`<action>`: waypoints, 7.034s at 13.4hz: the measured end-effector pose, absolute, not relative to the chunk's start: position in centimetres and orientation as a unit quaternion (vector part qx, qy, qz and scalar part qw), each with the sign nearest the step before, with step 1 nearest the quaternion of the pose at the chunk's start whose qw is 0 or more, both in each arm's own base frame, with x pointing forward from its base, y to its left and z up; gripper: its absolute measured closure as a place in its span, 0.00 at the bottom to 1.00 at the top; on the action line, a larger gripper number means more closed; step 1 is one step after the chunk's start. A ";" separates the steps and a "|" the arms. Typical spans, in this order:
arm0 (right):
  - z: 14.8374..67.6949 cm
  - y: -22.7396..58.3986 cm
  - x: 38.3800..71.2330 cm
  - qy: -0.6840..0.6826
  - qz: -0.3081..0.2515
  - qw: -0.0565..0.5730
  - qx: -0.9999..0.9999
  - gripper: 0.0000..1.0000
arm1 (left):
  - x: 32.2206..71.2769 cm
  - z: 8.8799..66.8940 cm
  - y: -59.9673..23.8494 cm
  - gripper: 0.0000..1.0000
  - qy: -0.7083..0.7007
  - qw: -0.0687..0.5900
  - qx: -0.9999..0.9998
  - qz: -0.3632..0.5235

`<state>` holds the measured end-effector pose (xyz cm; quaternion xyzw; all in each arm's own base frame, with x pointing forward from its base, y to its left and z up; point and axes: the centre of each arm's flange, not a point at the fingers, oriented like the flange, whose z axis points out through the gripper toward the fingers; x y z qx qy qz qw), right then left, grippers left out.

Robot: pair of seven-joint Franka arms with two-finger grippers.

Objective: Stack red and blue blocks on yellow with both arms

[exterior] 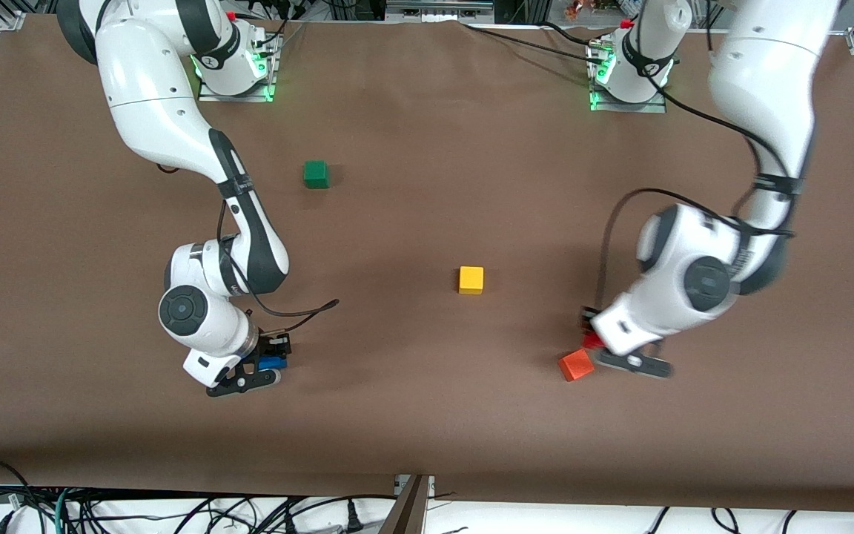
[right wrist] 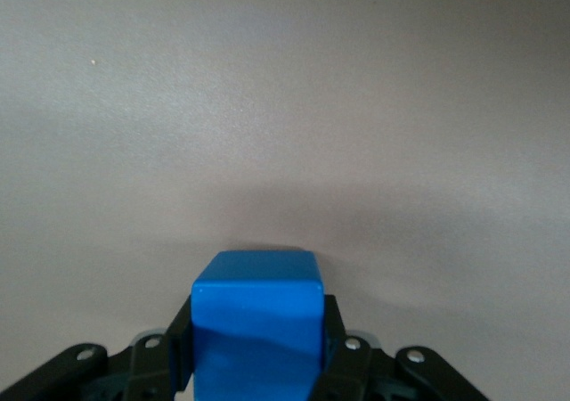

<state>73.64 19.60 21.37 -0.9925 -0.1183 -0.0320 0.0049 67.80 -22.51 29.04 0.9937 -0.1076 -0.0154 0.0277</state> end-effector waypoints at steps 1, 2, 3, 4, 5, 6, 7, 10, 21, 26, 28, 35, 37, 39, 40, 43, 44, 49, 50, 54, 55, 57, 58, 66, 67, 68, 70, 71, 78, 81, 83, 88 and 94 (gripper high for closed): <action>22.4 19.7 73.7 -0.118 -0.026 0.006 -0.993 0.45 | 66.2 28.9 -26.4 0.44 -0.101 0.026 0.994 -0.022; 23.6 19.7 73.8 -0.118 -0.021 0.008 -0.993 0.45 | 64.7 28.8 -29.9 0.44 -0.095 0.024 0.995 -0.025; 25.1 19.6 73.9 -0.117 -0.018 0.009 -0.993 0.45 | 63.0 28.7 -33.1 0.44 -0.093 0.022 0.995 -0.027; 26.8 19.5 73.8 -0.116 -0.014 0.010 -0.993 0.45 | 61.5 28.6 -35.8 0.44 -0.093 0.020 0.995 -0.029; 28.6 19.4 73.6 -0.116 -0.009 0.012 -0.993 0.45 | 60.4 28.5 -37.6 0.44 -0.096 0.018 0.995 -0.030; 30.5 19.3 73.3 -0.116 -0.005 0.014 -0.993 0.45 | 59.7 28.3 -38.7 0.44 -0.101 0.017 0.994 -0.032; 32.2 19.2 73.1 -0.116 -0.002 0.016 -0.993 0.45 | 59.2 28.1 -39.3 0.44 -0.103 0.016 0.994 -0.034; 36.6 19.0 72.2 -0.116 0.002 0.022 -0.993 0.45 | 58.8 27.5 -39.5 0.44 -0.104 0.012 0.994 -0.039; 44.8 20.6 69.1 -0.103 0.012 0.032 -0.994 0.45 | 57.8 25.3 -41.6 0.44 -0.119 0.021 0.992 -0.029; 44.9 23.4 68.6 -0.095 -0.002 0.034 -0.995 0.45 | 57.7 24.8 -41.5 0.44 -0.119 0.019 0.992 -0.033; 44.9 23.8 68.6 -0.091 -0.006 0.034 -0.995 0.45 | 57.6 24.6 -41.4 0.44 -0.119 0.018 0.992 -0.035; 45.0 25.6 68.4 -0.068 -0.021 0.039 -0.997 0.45 | 58.1 26.4 -41.4 0.07 -0.077 0.012 0.996 -0.037; 45.0 26.4 68.3 -0.045 -0.027 0.045 -0.998 0.45 | 59.6 31.4 -40.5 0.00 -0.063 -0.003 0.997 -0.045; 44.7 28.9 67.7 -0.021 -0.031 0.058 -0.998 0.45 | 61.9 38.0 -37.7 0.00 -0.034 -0.006 0.999 -0.038; 44.5 30.6 67.2 -0.007 -0.032 0.067 -0.997 0.45 | 63.4 41.0 -35.2 0.00 -0.014 -0.002 1.000 -0.026; 43.5 37.1 65.0 0.058 -0.027 0.085 -0.994 0.45 | 67.1 47.7 -25.7 0.00 0.052 0.012 0.998 0.015; 42.9 39.5 64.2 0.084 -0.025 0.088 -0.992 0.45 | 67.8 49.4 -22.7 0.00 0.059 0.015 0.998 0.027; 38.1 51.1 58.8 0.179 -0.049 0.084 -0.979 0.45 | 69.0 53.6 -8.6 0.00 0.021 0.002 0.999 0.028; 37.0 53.0 57.7 0.194 -0.055 0.084 -0.976 0.45 | 68.9 53.9 -6.0 0.00 0.014 0.000 1.000 0.023; 33.2 58.5 54.7 0.207 -0.074 0.083 -0.972 0.45 | 66.2 56.5 -0.9 0.00 0.020 -0.013 1.000 -0.015; 33.0 59.2 54.3 0.205 -0.075 0.084 -0.972 0.45 | 65.1 57.0 -0.3 0.00 0.027 -0.016 0.999 -0.022; 33.0 60.2 53.4 0.197 -0.080 0.084 -0.974 0.45 | 63.0 57.4 1.5 0.00 0.047 -0.010 0.998 -0.034; 32.9 60.6 53.0 0.193 -0.084 0.083 -0.974 0.45 | 62.3 57.4 2.3 0.00 0.053 -0.009 0.998 -0.040; 30.8 61.1 52.8 0.171 -0.113 0.068 -0.976 0.45 | 61.6 55.9 2.0 0.00 0.042 -0.008 0.997 -0.057; 30.7 61.1 52.8 0.170 -0.115 0.068 -0.976 0.45 | 61.6 55.9 2.0 0.00 0.042 -0.008 0.997 -0.057; 30.6 61.1 52.9 0.169 -0.116 0.068 -0.976 0.45 | 61.6 55.9 2.0 0.00 0.041 -0.008 0.997 -0.057; 30.5 61.1 52.9 0.167 -0.117 0.070 -0.977 0.45 | 61.6 55.9 2.0 0.00 0.040 -0.008 0.998 -0.057; 30.5 61.2 52.9 0.166 -0.118 0.071 -0.977 0.45 | 61.6 55.9 1.9 0.00 0.040 -0.008 0.998 -0.057; 30.4 61.2 52.9 0.164 -0.119 0.070 -0.977 0.28 | 61.6 55.9 1.9 0.00 0.040 -0.008 0.998 -0.057; 30.5 60.9 53.1 0.166 -0.118 0.064 -0.977 0.11 | 61.6 55.9 1.9 0.00 0.040 -0.008 0.998 -0.057; 30.9 60.0 53.8 0.175 -0.113 0.046 -0.977 0.00 | 61.6 55.9 1.9 0.00 0.039 -0.008 0.998 -0.057; 39.3 51.8 60.0 0.233 -0.072 0.053 -0.968 0.00 | 61.6 55.9 1.9 0.00 0.039 -0.008 0.998 -0.056; 49.7 32.5 66.5 0.152 -0.004 0.038 -0.988 0.00 | 61.6 55.9 1.8 0.00 0.039 -0.008 0.998 -0.056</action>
